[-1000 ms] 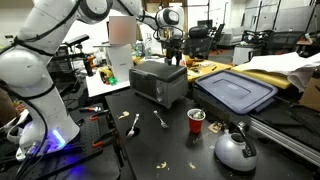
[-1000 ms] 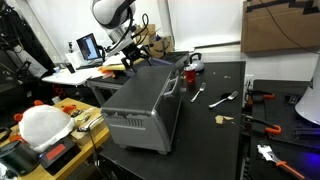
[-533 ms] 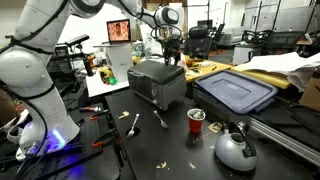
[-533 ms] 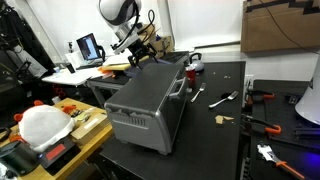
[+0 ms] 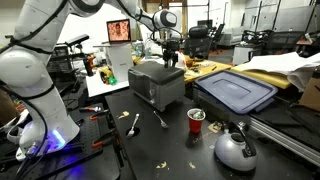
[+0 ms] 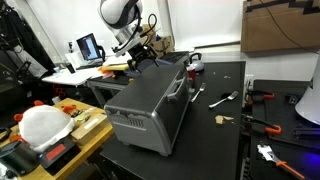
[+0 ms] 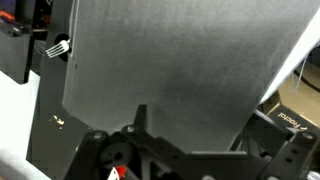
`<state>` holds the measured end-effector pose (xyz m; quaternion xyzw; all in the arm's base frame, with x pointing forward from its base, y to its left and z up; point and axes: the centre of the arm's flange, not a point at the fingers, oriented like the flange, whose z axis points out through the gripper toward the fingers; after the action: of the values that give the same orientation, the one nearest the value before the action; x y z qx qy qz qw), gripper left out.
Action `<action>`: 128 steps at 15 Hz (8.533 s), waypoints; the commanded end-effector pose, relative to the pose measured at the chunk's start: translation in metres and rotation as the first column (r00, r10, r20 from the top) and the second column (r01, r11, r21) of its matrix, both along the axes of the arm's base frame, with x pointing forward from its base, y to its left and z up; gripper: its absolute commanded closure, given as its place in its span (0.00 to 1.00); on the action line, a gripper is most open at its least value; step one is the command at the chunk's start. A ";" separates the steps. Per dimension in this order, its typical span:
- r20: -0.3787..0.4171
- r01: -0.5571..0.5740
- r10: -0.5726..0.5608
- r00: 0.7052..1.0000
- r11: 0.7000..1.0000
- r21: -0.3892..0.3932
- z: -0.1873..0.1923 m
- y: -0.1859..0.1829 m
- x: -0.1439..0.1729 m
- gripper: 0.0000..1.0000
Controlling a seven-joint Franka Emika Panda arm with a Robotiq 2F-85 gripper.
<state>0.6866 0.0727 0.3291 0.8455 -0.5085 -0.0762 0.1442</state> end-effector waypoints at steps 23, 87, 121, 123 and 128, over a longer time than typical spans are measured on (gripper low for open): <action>0.218 -0.572 0.529 0.820 0.765 0.297 0.049 0.103 -0.058 0.00; -0.014 -0.919 0.949 0.315 0.309 0.243 -0.071 -0.057 -0.206 0.58; 0.062 -0.876 0.888 0.456 0.435 0.207 -0.079 -0.068 -0.192 0.92; 0.073 -0.867 0.877 0.475 0.452 0.210 -0.079 -0.075 -0.191 1.00; 0.114 -0.851 0.856 0.504 0.469 0.237 -0.082 -0.083 -0.186 0.97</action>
<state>0.4929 -0.0026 0.2510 0.9944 0.0109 -0.0724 0.0761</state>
